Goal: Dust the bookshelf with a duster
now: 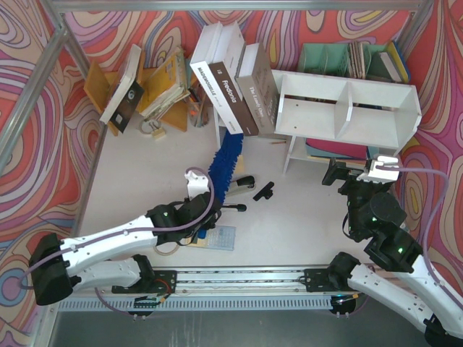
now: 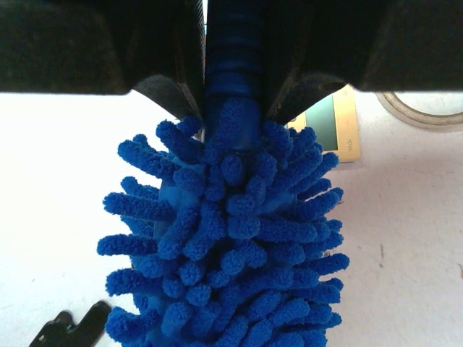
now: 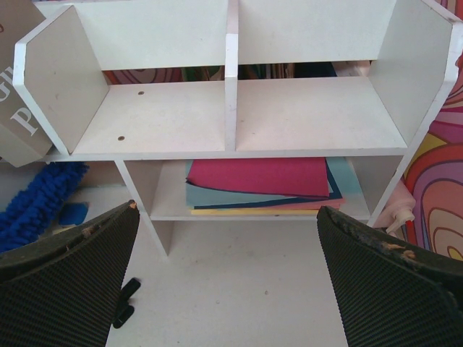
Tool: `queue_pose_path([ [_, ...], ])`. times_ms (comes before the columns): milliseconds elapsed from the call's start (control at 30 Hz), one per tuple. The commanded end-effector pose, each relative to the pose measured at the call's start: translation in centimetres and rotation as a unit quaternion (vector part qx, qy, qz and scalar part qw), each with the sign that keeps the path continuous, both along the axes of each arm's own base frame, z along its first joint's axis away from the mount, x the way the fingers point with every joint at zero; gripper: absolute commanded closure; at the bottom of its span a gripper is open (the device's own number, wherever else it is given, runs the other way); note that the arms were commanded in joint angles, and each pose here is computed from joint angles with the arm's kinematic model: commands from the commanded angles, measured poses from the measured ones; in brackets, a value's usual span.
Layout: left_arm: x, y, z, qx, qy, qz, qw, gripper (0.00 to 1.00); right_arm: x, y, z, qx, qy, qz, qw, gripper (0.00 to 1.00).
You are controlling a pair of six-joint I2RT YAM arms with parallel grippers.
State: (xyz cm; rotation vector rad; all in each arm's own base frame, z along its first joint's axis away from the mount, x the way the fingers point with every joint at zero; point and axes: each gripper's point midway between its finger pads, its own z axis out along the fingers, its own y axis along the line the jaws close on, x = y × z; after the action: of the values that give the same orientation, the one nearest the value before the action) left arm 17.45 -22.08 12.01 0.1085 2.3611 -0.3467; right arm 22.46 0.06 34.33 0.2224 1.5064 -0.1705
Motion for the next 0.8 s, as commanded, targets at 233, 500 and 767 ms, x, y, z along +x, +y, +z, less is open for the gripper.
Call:
queue_pose_path([
  [233,1.0,1.3,-1.8,0.022,0.026,0.042,0.999,1.00,0.1,0.0,0.0,-0.001,-0.002,-0.003,1.000,0.01],
  [500,2.3,3.0,6.5,-0.026,-0.083,0.037,0.995,1.00,0.0,-0.1,0.1,0.002,-0.005,-0.003,1.000,0.01],
  [767,2.4,4.2,9.0,-0.048,-0.123,0.042,0.990,1.00,0.1,0.0,0.0,0.000,-0.003,-0.002,1.000,0.01],
])
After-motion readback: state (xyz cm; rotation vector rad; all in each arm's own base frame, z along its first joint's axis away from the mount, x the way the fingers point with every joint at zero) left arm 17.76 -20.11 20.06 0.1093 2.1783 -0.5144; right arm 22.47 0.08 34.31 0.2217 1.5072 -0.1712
